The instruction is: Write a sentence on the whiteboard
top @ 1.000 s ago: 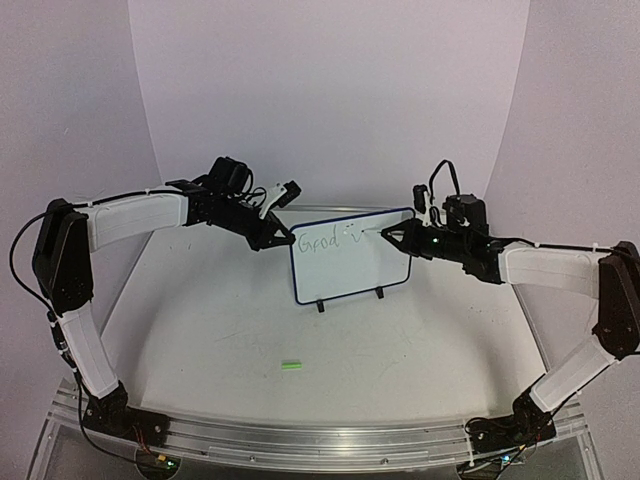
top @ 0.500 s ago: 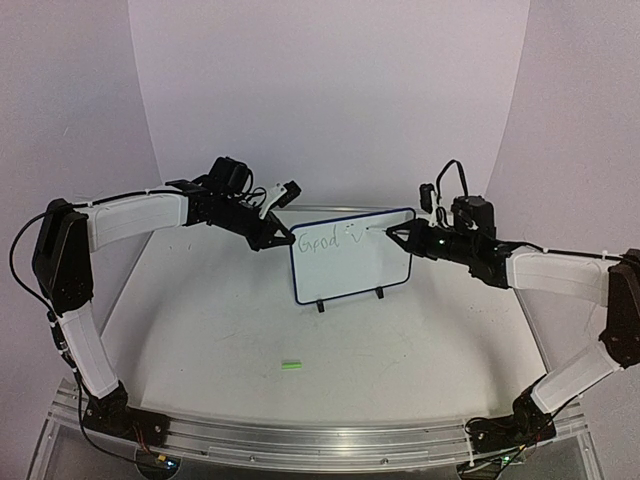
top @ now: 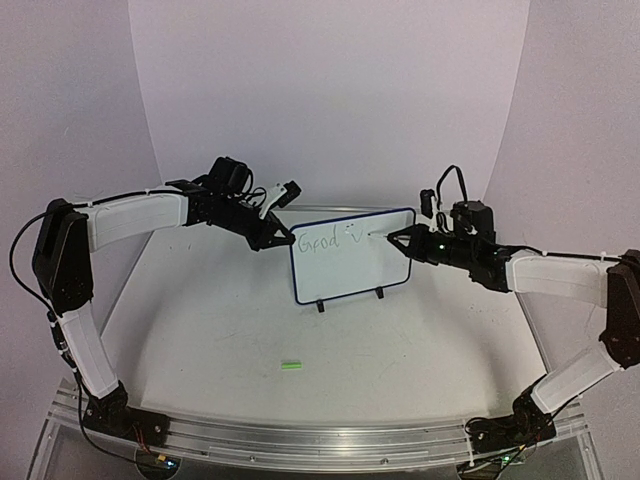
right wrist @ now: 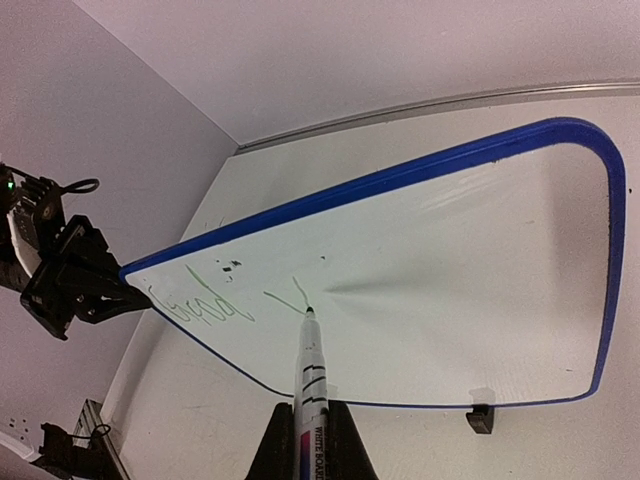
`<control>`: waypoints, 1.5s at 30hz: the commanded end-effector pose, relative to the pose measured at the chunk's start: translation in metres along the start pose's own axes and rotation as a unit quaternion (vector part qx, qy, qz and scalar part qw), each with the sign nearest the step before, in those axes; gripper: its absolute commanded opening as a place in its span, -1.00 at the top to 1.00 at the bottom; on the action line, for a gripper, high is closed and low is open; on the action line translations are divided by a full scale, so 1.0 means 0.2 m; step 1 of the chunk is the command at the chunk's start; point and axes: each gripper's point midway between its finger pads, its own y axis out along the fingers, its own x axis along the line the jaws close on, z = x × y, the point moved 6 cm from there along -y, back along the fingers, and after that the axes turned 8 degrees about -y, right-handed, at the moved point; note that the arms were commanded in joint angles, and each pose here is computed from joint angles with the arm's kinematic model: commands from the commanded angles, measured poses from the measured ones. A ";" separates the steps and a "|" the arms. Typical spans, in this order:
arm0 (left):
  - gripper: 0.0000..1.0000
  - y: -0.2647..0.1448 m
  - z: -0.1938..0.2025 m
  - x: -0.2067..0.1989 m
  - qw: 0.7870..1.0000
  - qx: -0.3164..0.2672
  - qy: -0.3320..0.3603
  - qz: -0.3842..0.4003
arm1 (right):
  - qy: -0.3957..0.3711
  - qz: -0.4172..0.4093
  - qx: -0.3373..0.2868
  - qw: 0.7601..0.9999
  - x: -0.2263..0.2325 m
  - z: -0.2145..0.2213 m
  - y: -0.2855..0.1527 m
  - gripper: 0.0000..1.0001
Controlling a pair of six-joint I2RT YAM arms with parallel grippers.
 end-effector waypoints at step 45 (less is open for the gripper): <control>1.00 0.00 0.05 0.06 0.999 0.025 0.010 -0.046 | 0.002 -0.013 -0.003 1.000 0.00 0.00 0.03 1.00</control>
